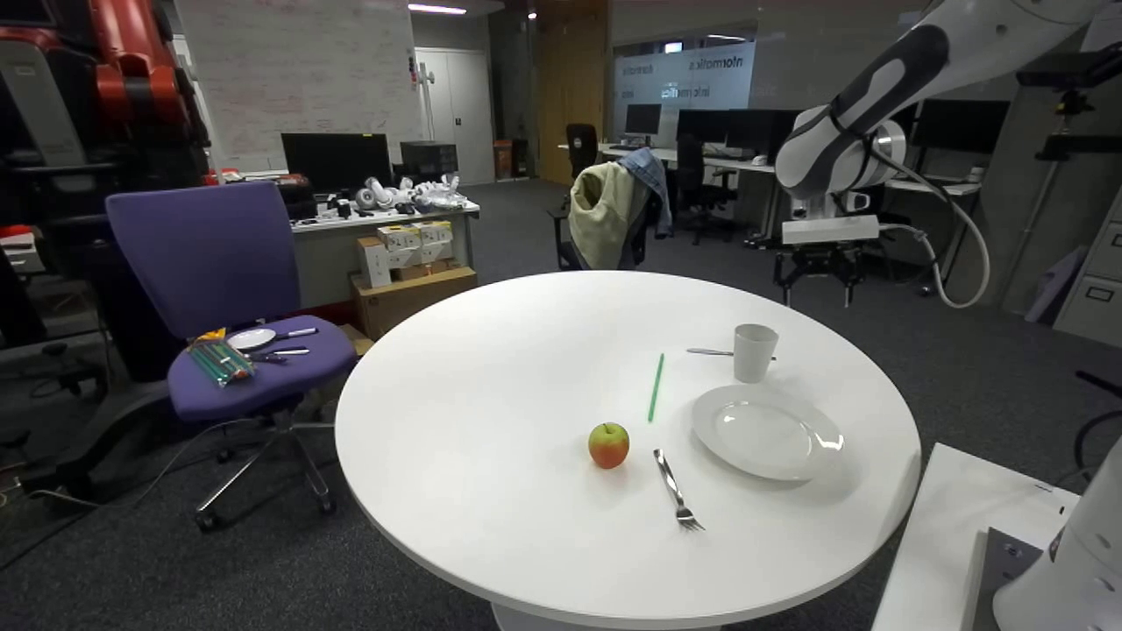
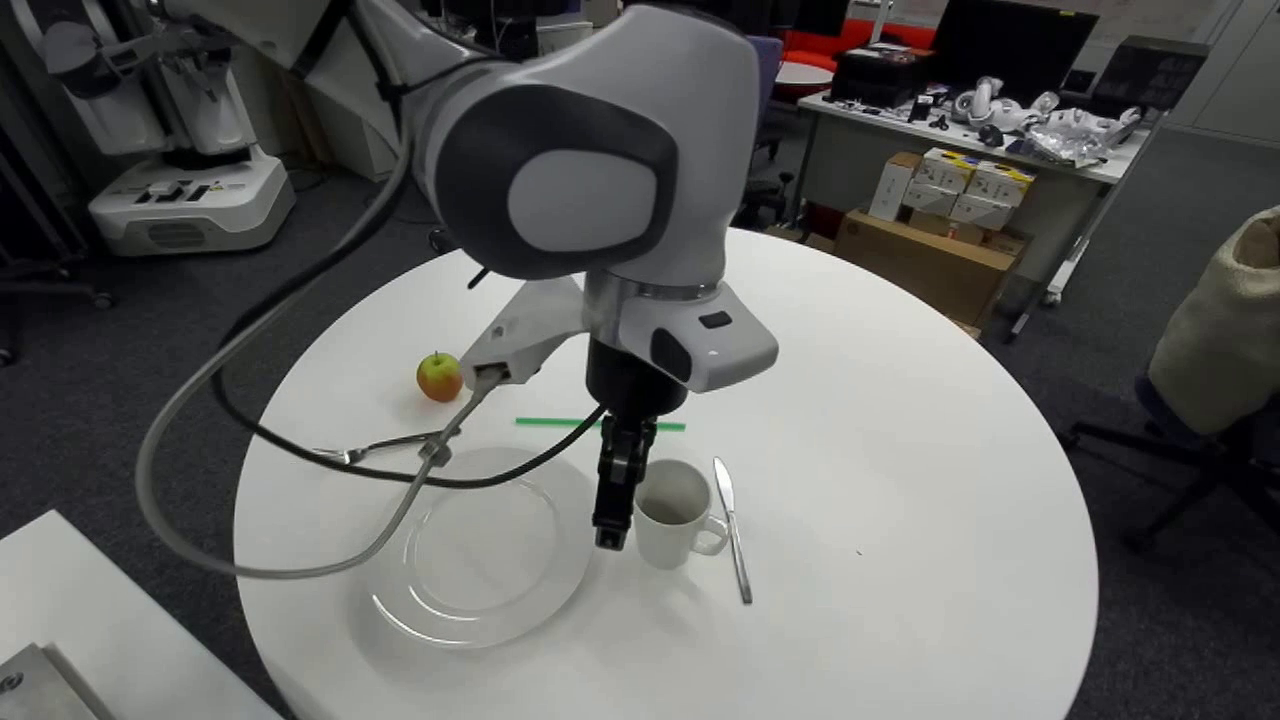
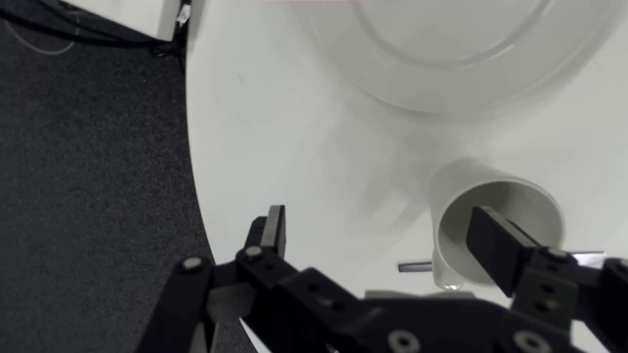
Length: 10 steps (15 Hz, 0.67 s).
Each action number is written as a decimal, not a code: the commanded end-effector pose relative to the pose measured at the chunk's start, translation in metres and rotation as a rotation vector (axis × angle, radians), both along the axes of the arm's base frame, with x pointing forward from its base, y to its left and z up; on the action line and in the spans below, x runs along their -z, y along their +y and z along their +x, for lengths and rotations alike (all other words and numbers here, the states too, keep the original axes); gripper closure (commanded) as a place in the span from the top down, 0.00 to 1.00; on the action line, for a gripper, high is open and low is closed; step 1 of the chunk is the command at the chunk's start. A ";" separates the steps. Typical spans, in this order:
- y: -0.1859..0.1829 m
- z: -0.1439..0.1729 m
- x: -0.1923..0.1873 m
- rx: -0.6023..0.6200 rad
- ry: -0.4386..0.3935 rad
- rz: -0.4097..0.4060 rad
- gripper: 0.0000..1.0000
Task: Move the mug backwards.
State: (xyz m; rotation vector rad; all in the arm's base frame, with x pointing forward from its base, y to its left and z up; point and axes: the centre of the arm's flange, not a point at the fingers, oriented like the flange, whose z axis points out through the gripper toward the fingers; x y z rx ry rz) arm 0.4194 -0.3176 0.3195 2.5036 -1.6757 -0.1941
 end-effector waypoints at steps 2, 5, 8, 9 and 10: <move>0.027 -0.061 0.007 -0.252 0.040 -0.053 1.00; 0.035 -0.083 0.026 -0.413 0.093 -0.089 1.00; 0.033 -0.065 0.035 -0.367 0.120 -0.070 1.00; 0.034 -0.067 0.036 -0.375 0.122 -0.068 1.00; 0.034 -0.067 0.036 -0.380 0.122 -0.067 1.00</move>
